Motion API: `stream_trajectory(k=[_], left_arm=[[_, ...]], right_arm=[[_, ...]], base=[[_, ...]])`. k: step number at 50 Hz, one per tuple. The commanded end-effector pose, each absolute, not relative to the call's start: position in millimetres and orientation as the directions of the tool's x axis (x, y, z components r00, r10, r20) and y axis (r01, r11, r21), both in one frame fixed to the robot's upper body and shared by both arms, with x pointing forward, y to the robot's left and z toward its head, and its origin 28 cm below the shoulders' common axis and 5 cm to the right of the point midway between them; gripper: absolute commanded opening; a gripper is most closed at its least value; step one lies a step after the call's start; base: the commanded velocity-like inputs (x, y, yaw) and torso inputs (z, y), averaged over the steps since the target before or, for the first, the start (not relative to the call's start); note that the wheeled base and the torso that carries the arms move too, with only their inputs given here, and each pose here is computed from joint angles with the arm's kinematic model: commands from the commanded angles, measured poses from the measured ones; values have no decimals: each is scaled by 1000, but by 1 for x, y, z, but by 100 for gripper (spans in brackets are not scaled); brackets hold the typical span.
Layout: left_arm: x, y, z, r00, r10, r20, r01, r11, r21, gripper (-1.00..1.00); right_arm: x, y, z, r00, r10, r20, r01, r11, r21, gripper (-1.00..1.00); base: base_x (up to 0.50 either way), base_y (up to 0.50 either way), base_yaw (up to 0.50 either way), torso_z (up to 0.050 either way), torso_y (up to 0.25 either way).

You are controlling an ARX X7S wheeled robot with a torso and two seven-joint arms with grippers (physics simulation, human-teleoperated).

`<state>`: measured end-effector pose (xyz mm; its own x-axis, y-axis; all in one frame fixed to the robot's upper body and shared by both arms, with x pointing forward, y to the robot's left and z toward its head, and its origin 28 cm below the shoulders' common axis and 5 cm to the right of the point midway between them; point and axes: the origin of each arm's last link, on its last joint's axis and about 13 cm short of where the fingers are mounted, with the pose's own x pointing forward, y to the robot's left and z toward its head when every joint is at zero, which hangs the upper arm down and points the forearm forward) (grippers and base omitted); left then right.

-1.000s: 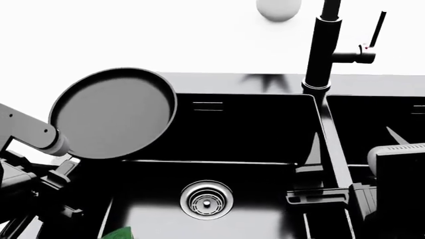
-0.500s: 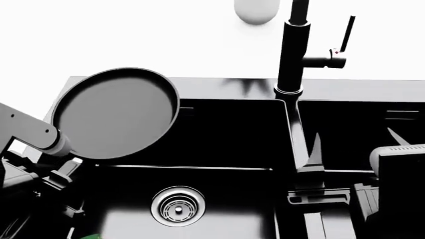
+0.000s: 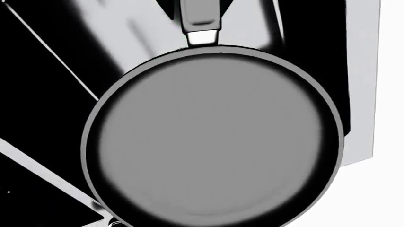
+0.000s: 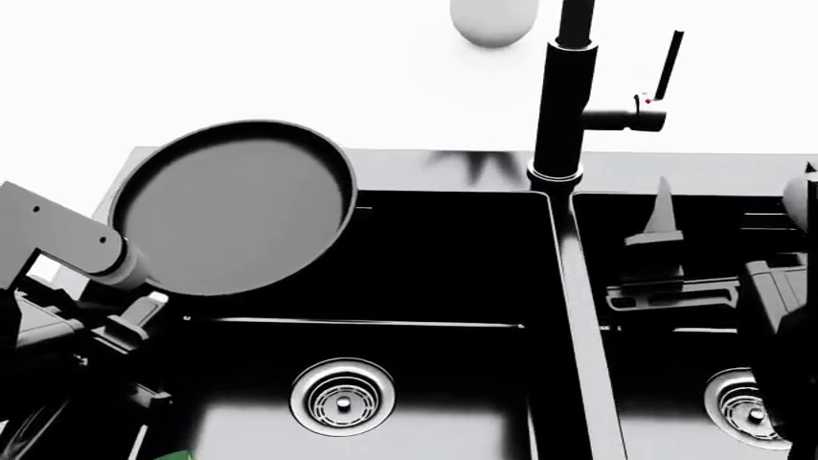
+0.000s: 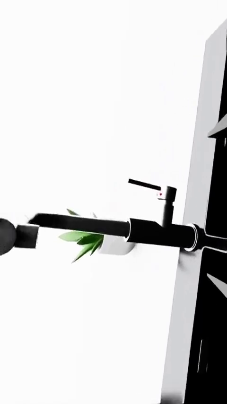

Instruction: Pick the pan and sponge and place them into the sink. Then turn on the water.

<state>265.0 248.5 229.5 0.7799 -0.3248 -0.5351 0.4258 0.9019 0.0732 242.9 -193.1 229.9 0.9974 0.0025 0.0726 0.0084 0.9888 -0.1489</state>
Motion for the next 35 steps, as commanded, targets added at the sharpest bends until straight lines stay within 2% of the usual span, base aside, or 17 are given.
stream_trajectory(k=[1, 21, 35], left_arm=[[279, 241, 242, 809, -317, -495, 423, 899, 116, -100], [311, 196, 223, 708, -452, -543, 596, 795, 115, -100], [329, 188, 190, 671, -461, -581, 628, 769, 116, -100]], right_arm=[[252, -203, 264, 998, 12, 64, -1, 987, -163, 100], [250, -204, 269, 998, 2, 67, 8, 988, -156, 100], [242, -204, 279, 997, -10, 82, 24, 985, -172, 100]], base=[[0, 0, 0, 0, 0], [0, 0, 0, 1, 2], [0, 0, 0, 0, 2]])
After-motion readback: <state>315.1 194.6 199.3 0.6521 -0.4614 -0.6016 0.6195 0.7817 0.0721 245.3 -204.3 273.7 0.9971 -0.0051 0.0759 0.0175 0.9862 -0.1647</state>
